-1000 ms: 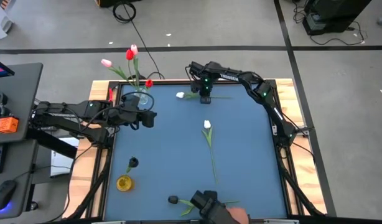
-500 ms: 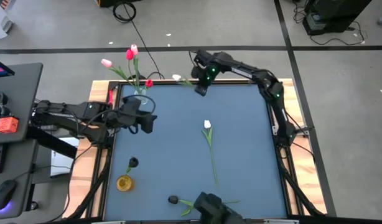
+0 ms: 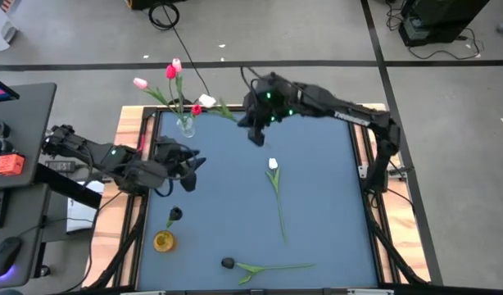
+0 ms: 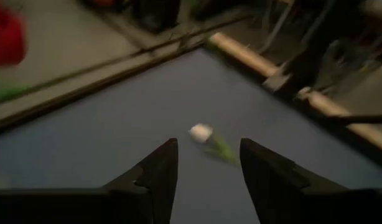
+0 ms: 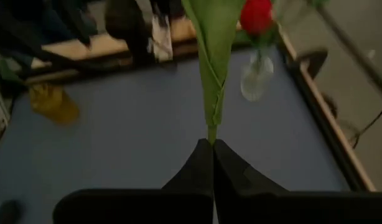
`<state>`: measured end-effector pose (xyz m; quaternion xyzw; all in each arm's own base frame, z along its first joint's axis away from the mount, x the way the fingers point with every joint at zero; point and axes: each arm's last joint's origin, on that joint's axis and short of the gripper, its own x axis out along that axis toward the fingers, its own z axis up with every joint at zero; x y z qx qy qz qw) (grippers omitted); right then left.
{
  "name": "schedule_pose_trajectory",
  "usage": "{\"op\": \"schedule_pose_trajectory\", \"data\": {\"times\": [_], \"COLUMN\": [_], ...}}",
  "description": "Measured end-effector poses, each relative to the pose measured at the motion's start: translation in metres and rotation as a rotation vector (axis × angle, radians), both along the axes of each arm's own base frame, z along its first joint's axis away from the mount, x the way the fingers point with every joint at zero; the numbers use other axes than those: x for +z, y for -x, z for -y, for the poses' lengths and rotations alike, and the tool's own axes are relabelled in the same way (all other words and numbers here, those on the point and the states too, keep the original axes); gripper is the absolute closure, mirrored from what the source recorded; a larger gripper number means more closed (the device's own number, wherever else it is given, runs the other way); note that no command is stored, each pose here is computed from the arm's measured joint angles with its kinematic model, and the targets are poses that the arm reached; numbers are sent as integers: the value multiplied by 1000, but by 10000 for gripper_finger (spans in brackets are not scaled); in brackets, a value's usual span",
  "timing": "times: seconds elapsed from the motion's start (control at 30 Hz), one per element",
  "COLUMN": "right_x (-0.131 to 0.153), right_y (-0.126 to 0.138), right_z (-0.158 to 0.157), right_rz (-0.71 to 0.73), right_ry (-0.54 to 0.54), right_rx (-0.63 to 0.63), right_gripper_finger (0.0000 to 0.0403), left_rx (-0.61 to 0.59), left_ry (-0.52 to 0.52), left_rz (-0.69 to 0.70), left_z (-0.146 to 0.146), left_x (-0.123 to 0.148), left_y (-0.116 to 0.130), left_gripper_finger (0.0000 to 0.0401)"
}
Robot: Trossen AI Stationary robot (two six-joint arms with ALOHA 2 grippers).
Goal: Sort flowers into vase by color
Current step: Put the top white tulip into the yellow vase
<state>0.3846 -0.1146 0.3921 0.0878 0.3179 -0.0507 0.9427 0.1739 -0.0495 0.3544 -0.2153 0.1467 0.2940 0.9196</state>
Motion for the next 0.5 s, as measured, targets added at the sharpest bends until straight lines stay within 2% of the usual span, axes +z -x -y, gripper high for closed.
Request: {"op": "schedule_pose_trajectory", "data": {"times": [0.27,0.5], "right_x": [29,38], "right_y": [-12,-19], "right_z": [-81,-123], "right_rz": [186,307], "right_ry": [91,97], "right_rx": [17,56], "right_gripper_finger": [402,403], "left_rx": [-96,-121], "left_ry": [-151,-195], "left_rz": [161,232], "left_z": [13,15], "left_x": [25,36], "left_y": [-8,-11], "left_gripper_finger": [225,225]}}
